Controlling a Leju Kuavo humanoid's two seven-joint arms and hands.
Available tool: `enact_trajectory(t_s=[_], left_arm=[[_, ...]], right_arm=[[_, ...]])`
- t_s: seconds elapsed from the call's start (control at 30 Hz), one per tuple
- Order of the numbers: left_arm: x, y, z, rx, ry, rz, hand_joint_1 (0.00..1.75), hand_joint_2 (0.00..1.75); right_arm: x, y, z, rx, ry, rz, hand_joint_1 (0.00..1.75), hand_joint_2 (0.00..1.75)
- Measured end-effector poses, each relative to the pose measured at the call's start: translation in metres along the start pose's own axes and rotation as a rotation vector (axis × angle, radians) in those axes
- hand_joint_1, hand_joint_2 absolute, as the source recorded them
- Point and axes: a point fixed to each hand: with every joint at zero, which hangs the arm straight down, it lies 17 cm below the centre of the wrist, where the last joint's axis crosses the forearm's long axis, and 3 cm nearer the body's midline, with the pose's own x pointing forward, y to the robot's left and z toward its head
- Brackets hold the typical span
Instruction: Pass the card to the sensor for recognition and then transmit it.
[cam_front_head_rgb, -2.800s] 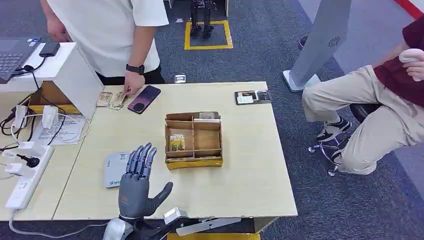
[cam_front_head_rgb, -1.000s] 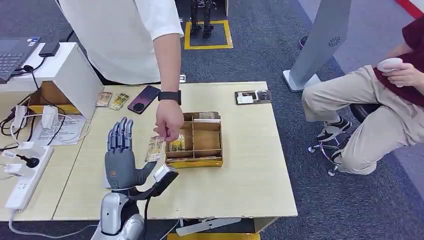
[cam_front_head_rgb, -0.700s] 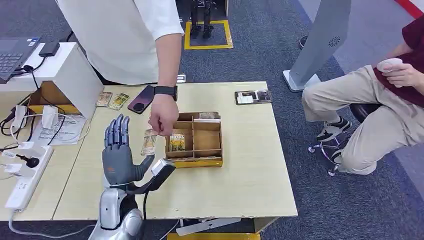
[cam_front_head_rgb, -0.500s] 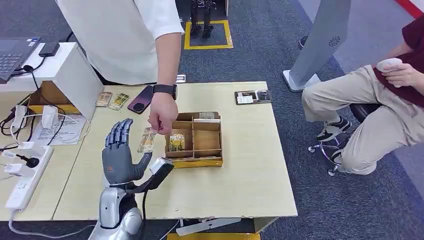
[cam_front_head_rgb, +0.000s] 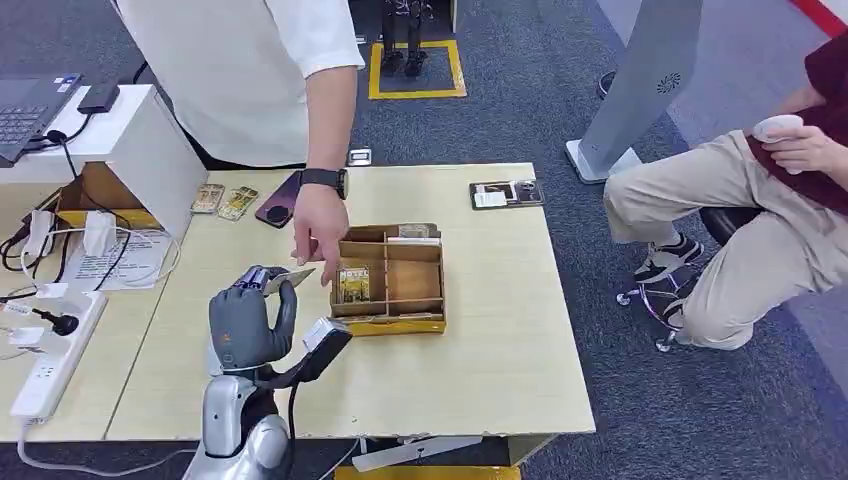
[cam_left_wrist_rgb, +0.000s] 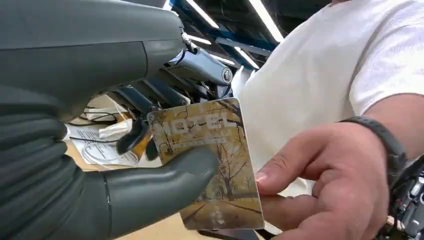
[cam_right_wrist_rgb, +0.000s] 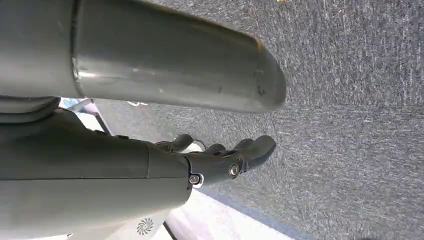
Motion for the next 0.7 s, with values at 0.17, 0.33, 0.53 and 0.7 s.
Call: enact_trajectory(t_s=[0.17,0.33,0.53,0.7], left_arm=[[0.001,0.001,0.0,0.004,-0.008,-0.01,1.75,1.75],[0.002,0.001,0.001,0.004,-0.006,-0.012,1.75,1.75],[0.002,0.0,0.0,0.004,-0.005,-0.013,1.75,1.75],[-0.009,0.003,0.0,0.01,0.019,-0.045,1.75,1.75]], right_arm=[[0.0,0.0,0.0,0.0,-0.002,0.002,0.0,0.0],[0.0,0.0,0.0,0.0,-0.002,0.003,0.0,0.0],[0.0,0.0,0.0,0.0,-0.002,0.003,0.0,0.0],[0.0,0.0,0.0,0.0,-0.002,0.003,0.0,0.0]])
